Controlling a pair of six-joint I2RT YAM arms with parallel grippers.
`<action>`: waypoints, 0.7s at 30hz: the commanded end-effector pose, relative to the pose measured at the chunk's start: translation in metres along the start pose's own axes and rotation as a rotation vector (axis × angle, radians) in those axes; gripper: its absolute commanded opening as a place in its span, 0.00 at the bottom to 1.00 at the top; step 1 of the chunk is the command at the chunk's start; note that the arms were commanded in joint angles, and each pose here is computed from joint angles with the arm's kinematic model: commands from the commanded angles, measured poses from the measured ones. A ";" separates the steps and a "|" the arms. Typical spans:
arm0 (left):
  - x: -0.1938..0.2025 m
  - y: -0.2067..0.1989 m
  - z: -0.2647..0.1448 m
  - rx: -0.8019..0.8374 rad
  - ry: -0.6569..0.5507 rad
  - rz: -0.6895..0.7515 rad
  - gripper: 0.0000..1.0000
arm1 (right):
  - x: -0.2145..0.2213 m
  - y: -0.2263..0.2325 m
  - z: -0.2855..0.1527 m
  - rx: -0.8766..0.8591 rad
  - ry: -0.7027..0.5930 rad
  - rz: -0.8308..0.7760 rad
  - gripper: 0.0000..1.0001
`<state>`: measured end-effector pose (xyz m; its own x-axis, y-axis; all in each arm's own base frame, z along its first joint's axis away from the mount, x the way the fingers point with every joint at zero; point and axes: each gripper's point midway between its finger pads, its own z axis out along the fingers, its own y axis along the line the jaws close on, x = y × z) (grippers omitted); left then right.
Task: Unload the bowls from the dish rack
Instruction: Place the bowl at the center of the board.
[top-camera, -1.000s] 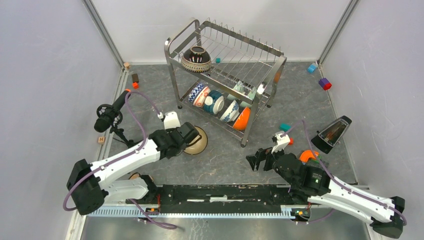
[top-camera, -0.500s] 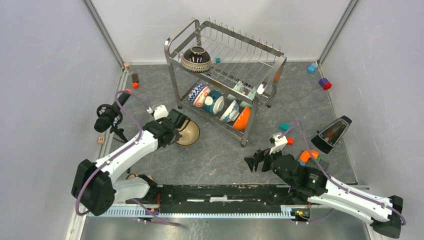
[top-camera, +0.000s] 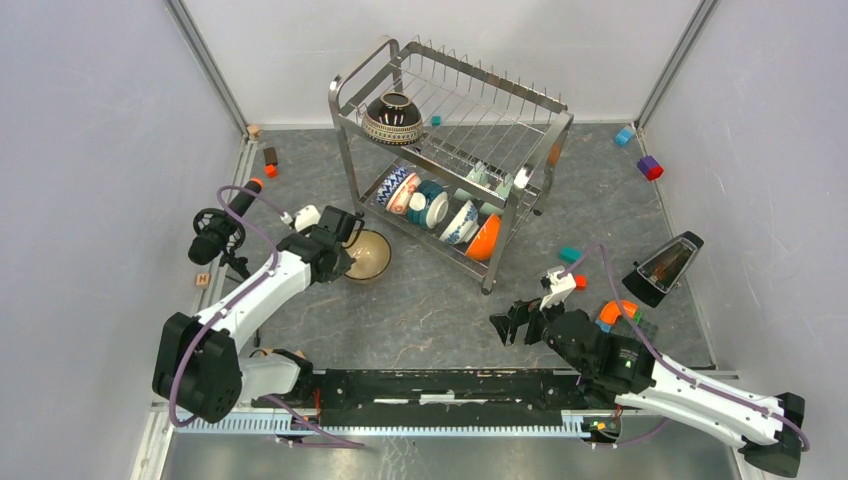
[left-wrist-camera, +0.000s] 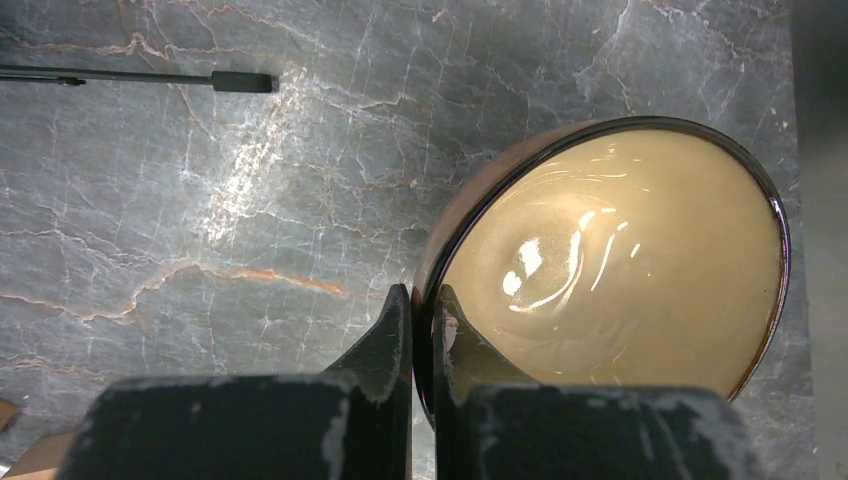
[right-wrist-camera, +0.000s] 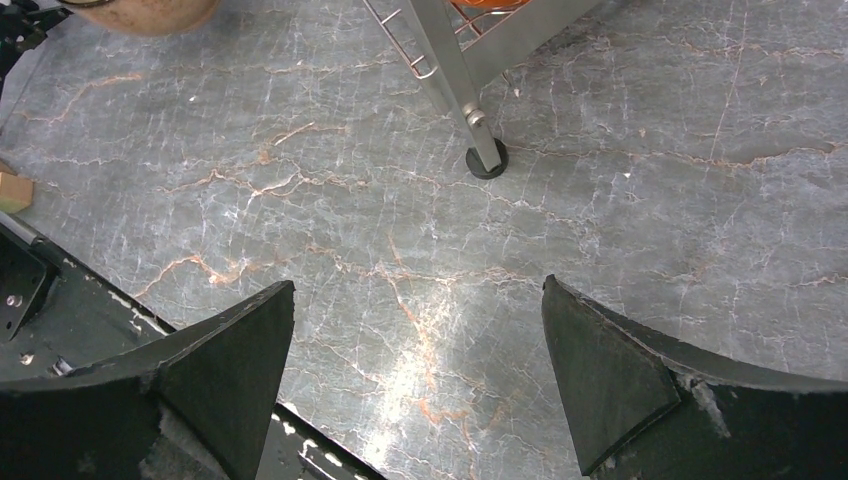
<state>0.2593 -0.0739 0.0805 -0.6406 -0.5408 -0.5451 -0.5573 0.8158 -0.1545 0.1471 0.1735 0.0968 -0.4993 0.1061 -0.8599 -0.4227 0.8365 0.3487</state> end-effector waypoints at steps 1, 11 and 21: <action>-0.029 -0.029 -0.002 0.103 -0.070 -0.071 0.02 | 0.000 -0.003 0.001 0.008 -0.012 -0.003 0.98; -0.046 -0.025 0.014 0.071 -0.076 -0.131 0.02 | 0.002 -0.008 0.001 0.024 -0.017 -0.007 0.98; -0.061 -0.029 0.025 0.032 -0.105 -0.155 0.02 | 0.003 -0.010 0.000 0.032 -0.017 -0.015 0.98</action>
<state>0.2825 -0.0551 0.0605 -0.6070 -0.6060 -0.5141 -0.6411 0.7557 -0.1338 0.1467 0.1689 0.0880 -0.5015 0.0961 -0.8598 -0.4145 0.8456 0.3363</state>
